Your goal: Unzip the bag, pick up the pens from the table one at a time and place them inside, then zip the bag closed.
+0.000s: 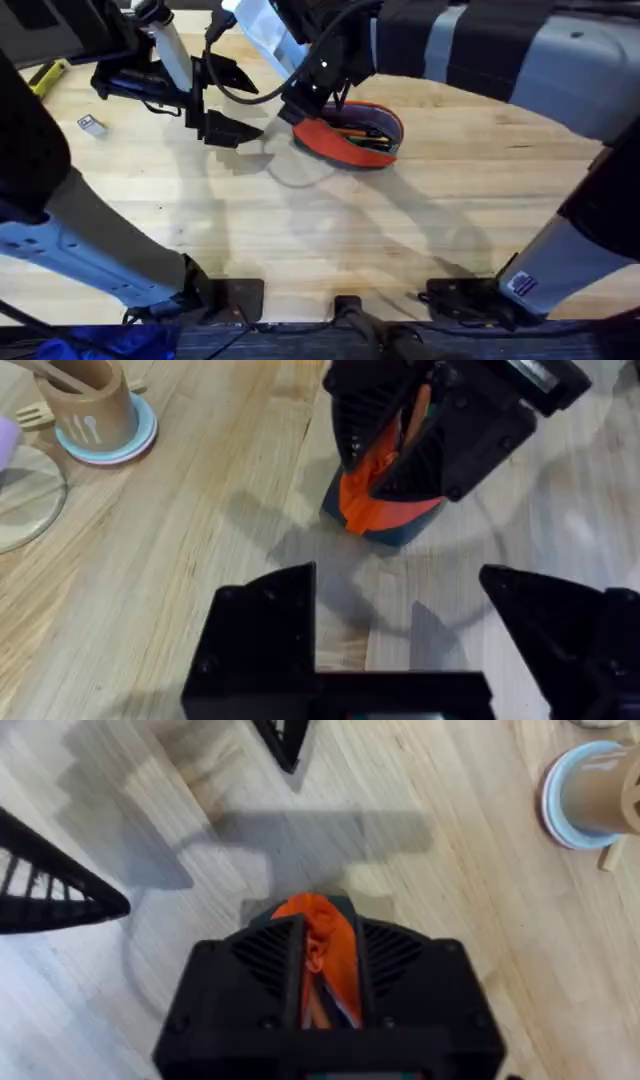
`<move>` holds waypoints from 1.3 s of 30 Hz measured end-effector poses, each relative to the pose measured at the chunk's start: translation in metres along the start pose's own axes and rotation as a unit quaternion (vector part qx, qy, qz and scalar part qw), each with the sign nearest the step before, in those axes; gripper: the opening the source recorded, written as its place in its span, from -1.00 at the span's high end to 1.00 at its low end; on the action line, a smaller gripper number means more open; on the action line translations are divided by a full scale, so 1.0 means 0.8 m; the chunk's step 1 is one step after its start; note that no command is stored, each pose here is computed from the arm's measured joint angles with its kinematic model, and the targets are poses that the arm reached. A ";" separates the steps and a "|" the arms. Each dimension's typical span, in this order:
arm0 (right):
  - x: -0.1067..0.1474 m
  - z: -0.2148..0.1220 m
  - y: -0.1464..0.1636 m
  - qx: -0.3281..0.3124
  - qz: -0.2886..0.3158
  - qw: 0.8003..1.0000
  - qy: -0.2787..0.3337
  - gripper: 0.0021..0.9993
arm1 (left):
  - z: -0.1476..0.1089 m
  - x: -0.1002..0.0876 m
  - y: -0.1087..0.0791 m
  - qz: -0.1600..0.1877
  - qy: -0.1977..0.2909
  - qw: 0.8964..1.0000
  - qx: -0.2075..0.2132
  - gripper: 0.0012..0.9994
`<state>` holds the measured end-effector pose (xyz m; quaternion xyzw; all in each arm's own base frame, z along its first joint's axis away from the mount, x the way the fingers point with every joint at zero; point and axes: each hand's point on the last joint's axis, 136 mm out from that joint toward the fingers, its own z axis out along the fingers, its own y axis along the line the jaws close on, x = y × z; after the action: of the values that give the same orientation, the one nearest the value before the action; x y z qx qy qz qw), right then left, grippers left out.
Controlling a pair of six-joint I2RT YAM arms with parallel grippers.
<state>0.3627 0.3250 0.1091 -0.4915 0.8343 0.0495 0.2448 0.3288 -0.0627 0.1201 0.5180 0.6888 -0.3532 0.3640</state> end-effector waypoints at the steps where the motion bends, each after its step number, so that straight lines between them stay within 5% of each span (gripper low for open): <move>1: 0.000 0.000 0.000 0.000 0.001 1.000 0.000 0.50 | 0.000 0.000 0.000 0.000 0.000 1.000 0.000 -0.99; 7: 0.000 0.000 0.001 -0.002 0.004 1.000 0.000 0.93 | 0.000 0.000 0.000 0.000 0.000 1.000 0.000 -0.99; 39: -0.012 -0.048 -0.004 0.008 0.006 1.000 -0.026 0.94 | 0.000 -0.001 -0.004 -0.008 0.000 1.000 0.005 -0.99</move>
<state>0.3553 0.3188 0.1476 -0.4828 0.8310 0.0576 0.2702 0.3260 -0.0638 0.1207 0.5144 0.6908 -0.3596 0.3591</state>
